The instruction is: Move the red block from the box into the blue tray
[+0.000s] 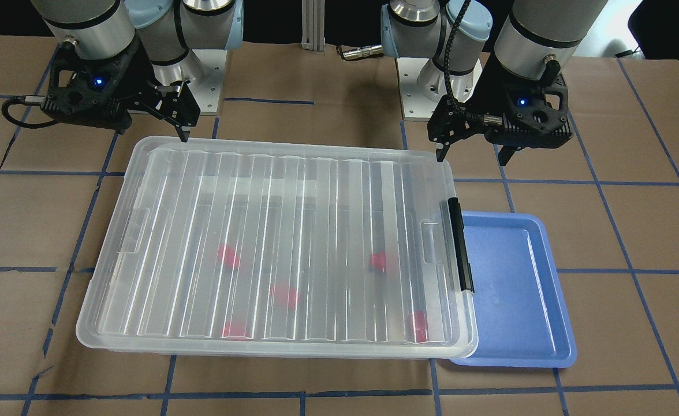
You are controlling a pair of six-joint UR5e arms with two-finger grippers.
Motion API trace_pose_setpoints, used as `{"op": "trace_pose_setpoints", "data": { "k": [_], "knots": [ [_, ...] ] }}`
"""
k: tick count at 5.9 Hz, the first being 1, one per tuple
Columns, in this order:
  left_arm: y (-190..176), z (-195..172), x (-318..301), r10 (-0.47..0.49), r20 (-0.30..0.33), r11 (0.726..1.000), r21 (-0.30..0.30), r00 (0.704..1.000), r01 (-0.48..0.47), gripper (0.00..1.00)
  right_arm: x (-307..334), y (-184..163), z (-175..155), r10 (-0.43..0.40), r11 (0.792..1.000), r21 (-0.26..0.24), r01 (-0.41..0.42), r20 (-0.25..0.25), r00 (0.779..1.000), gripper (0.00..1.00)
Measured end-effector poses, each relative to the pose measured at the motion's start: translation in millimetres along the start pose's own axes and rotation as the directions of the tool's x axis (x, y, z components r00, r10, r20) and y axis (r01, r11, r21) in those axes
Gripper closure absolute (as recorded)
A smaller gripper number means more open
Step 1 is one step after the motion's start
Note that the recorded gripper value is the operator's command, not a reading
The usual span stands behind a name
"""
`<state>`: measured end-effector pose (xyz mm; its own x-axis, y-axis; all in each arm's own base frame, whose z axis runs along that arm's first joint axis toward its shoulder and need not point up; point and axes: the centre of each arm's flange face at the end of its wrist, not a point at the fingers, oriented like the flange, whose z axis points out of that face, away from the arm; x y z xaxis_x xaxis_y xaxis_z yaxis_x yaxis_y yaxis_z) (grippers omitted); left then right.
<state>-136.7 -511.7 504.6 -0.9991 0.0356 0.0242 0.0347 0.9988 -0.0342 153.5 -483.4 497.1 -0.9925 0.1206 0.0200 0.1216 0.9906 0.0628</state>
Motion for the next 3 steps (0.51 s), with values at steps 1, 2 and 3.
{"op": "trace_pose_setpoints", "data": {
  "k": [1,2,3],
  "knots": [
    [1.5,-1.0,-0.2,-0.005,0.001,1.000,0.002,1.000,0.005,0.01,0.0,0.1,-0.1,0.000,1.000,0.000,0.000,0.000,1.000,0.00],
    [2.8,-3.4,-0.4,-0.009,0.004,1.000,0.007,1.000,0.009,0.01,0.1,0.3,-0.5,0.000,1.000,0.001,0.000,0.000,1.000,0.00],
    [3.2,-5.5,-0.9,-0.011,0.006,1.000,0.010,1.000,0.011,0.01,0.1,0.5,-0.6,0.000,1.000,0.001,0.000,-0.001,1.000,0.00]
  ]
}}
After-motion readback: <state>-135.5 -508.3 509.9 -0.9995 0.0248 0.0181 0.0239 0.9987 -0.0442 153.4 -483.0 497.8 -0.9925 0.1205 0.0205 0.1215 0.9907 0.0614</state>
